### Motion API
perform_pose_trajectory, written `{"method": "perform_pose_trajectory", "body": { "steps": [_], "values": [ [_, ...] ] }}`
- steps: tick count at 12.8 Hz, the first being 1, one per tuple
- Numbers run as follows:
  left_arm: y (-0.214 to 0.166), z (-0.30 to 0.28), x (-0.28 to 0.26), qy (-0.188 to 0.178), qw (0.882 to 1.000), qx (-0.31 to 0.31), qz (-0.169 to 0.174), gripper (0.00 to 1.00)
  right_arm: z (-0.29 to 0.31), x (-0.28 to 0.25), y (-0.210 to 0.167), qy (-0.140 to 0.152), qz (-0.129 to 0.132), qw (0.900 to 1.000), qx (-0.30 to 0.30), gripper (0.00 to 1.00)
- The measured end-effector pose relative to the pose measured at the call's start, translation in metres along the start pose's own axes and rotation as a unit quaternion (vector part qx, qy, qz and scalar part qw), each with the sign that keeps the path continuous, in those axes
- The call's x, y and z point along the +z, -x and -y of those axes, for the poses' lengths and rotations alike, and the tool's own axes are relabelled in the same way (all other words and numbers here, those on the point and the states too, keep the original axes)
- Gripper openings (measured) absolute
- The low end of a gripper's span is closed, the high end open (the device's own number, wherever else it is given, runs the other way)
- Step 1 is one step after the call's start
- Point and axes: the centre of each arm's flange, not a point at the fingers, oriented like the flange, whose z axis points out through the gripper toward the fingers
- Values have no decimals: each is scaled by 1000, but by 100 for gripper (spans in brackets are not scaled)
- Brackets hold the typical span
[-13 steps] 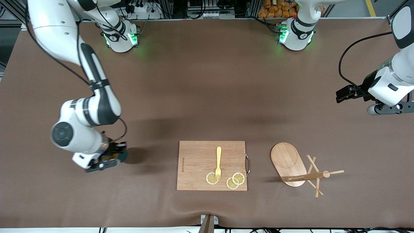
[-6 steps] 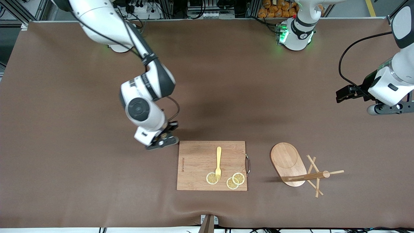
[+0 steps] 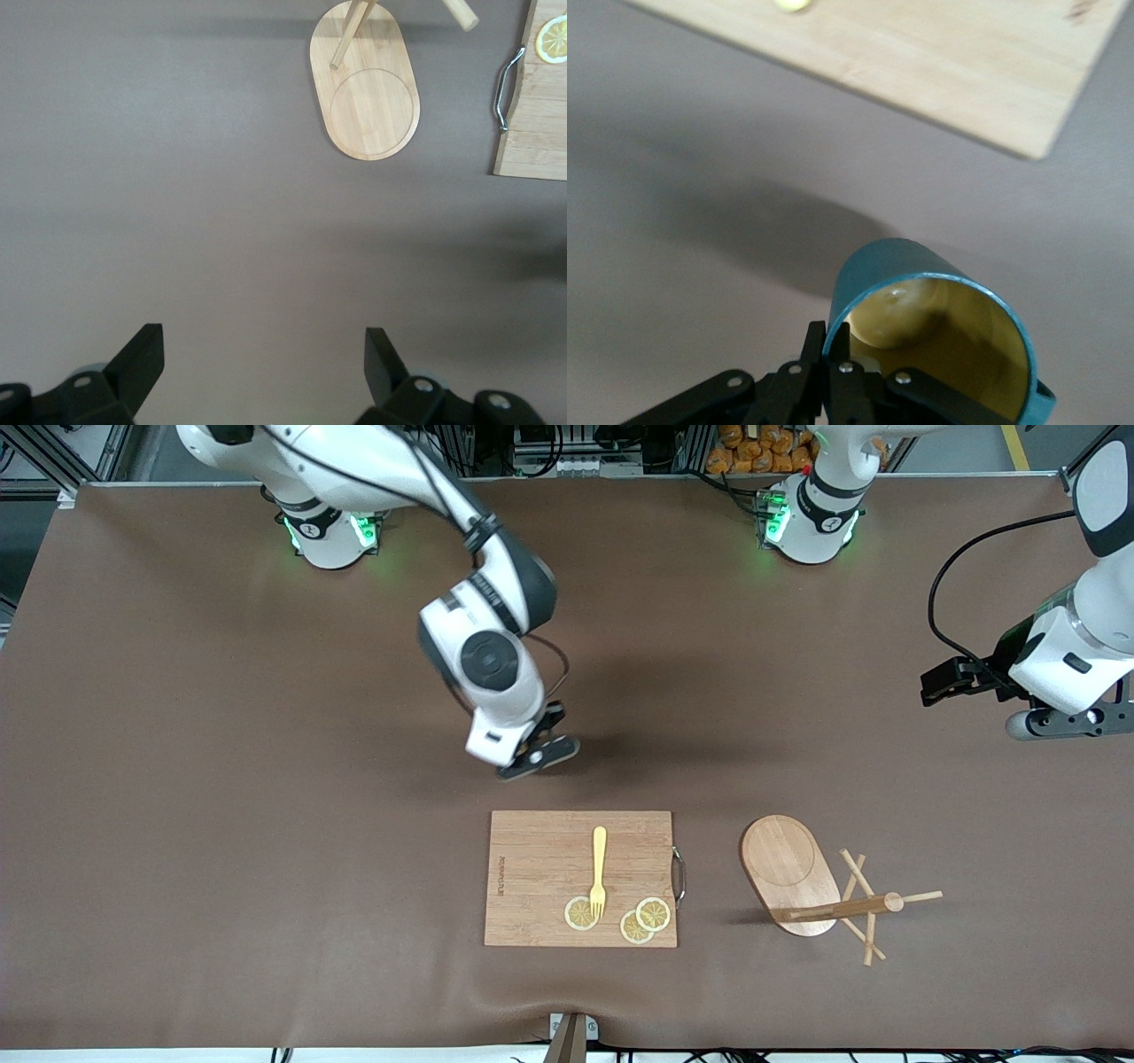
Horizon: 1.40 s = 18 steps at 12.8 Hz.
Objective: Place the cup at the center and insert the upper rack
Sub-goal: 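Carry the teal mug with the right gripper to the table center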
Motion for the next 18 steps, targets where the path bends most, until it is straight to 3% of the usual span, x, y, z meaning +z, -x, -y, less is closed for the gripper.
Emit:
{"method": "perform_pose_trajectory", "body": {
  "steps": [5, 9, 18],
  "values": [
    [0, 0, 0, 0, 1000, 0, 1, 100, 104, 27, 46, -1, -15, 999, 34, 4],
    [0, 0, 0, 0, 1000, 0, 1, 100, 152, 47, 80, 5, -8, 999, 54, 4],
    [1, -6, 0, 0, 1000, 6, 0, 100, 195, 67, 111, 8, -14, 998, 61, 4]
  ]
}}
